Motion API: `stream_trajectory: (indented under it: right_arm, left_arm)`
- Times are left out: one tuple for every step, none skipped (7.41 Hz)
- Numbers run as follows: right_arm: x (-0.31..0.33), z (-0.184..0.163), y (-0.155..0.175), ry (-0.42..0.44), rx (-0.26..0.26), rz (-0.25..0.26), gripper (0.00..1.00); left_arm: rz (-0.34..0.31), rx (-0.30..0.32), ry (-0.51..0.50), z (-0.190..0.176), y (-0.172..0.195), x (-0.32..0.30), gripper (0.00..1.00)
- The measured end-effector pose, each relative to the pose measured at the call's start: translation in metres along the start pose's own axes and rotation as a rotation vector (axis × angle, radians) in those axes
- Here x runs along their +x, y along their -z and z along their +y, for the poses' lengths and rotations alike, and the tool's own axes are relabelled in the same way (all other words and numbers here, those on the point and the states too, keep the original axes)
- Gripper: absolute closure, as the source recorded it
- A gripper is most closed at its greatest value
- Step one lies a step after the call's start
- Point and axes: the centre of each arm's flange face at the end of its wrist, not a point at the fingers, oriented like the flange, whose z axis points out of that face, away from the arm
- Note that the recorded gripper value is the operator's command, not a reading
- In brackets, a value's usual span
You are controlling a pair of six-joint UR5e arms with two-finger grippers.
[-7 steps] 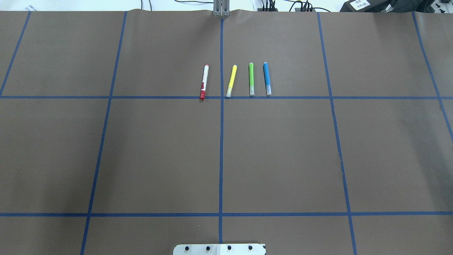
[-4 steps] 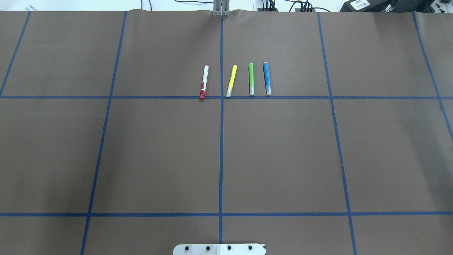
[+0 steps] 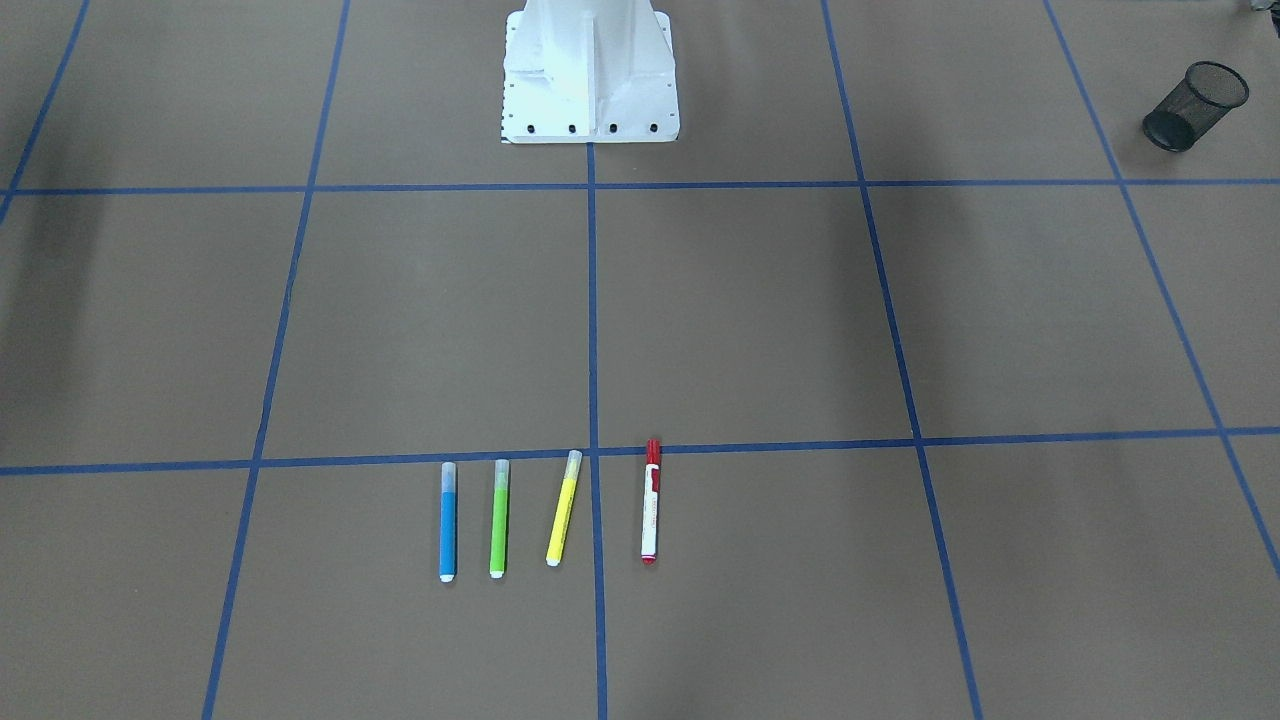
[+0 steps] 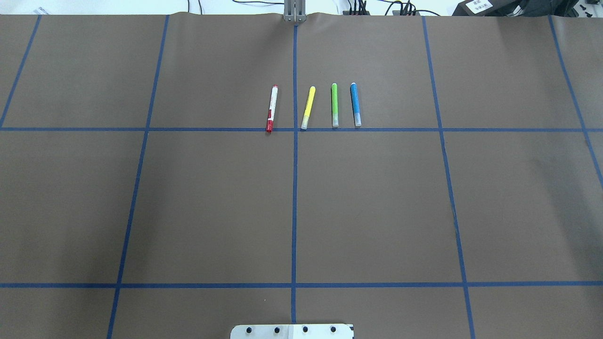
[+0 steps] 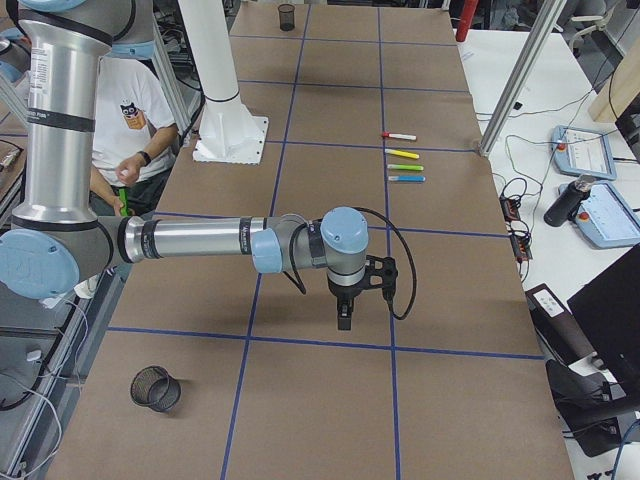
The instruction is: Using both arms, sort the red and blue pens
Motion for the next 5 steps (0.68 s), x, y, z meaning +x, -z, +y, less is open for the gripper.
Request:
stream_trajectory:
  right_arm:
    - [-0.0002,0.0003,0.0001,0.0,0.0,0.0,0.0]
    - [-0.0003,0.0004,0.0,0.0,0.0,0.0,0.0]
    - [-0.0005,0.0004,-0.0001,0.001,0.0,0.0,0.0]
    - [-0.0012,0.0003,-0.0005,0.004,-0.001,-0.001,0.0]
    - [-0.0024,0.0,-0.0012,0.007,-0.002,-0.001,0.0]
  left_arm:
    - [0.001,-0.001,-0.001,0.0007,-0.0007,-0.0003,0.0]
    - [0.002,-0.003,0.001,0.0016,-0.0015,-0.0008,0.0]
    - [0.004,-0.003,0.003,0.0023,-0.0018,-0.001,0.0]
    - [0.005,-0.002,0.003,0.0024,-0.0015,-0.0006,0.0]
    - [0.005,-0.001,0.002,0.0024,-0.0011,-0.0001,0.0]
